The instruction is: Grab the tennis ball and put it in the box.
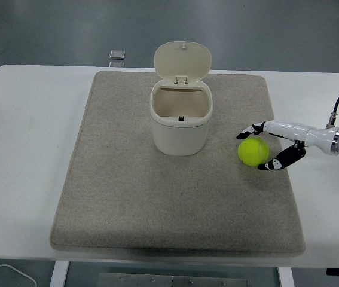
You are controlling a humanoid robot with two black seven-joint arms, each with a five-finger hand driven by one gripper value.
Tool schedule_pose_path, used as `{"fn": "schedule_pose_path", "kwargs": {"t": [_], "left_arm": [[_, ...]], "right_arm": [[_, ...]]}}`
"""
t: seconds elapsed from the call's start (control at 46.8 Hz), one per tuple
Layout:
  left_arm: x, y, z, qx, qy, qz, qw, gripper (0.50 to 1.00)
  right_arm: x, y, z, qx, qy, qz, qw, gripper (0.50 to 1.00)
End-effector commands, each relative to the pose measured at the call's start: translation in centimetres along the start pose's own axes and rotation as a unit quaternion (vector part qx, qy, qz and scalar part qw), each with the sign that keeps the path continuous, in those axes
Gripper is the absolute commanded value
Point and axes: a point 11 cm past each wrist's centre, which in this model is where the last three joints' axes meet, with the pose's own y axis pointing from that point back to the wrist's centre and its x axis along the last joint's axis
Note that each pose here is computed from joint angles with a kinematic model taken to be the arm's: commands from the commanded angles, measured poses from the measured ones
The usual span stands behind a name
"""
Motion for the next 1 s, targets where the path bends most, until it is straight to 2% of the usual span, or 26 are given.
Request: {"fn": "schedule_pose_path", "kwargs": {"t": [0.0,0.085,0.256,0.406,0.491,0.556,0.641,0.855,0.983], "left_arm": [[0.0,0.0,0.0,0.0,0.0,0.0,1.0,0.992],[0.0,0.0,0.0,0.0,0.0,0.001,1.0,0.992],[0.0,0.0,0.0,0.0,0.0,0.0,1.0,0.99],[0.0,0.0,0.0,0.0,0.0,0.0,1.0,0.992],[0.0,0.0,0.0,0.0,0.0,0.0,1.0,0.992],[0.0,0.0,0.0,0.0,0.0,0.001,1.0,0.992],[0.0,0.0,0.0,0.0,0.0,0.0,1.0,0.992],[0.0,0.0,0.0,0.0,0.0,0.0,1.0,0.992],[0.0,0.0,0.0,0.0,0.0,0.001,1.0,0.992]], "right_arm": [[0.0,0.1,0.0,0.0,0.0,-0.001,1.0,0.703],[0.0,0.0,0.0,0.0,0.001,-0.002,1.0,0.662],[0.2,0.1,0.0,0.0,0.001,-0.002,1.0,0.615],[1.1,0.5,-0.1,0.001,0.002,0.003,1.0,0.576],[2.6,0.5,-1.0,0.015,0.002,0.0,1.0,0.541],[3.8,1.1,-1.2,0.018,0.002,-0.007,1.0,0.511],[5.7,1.8,-1.8,0.027,-0.007,0.001,1.0,0.507],[10.6,2.5,-4.6,0.069,-0.038,0.018,0.997,0.507],[12.3,2.1,-6.4,0.091,-0.041,0.024,0.995,0.507]]}}
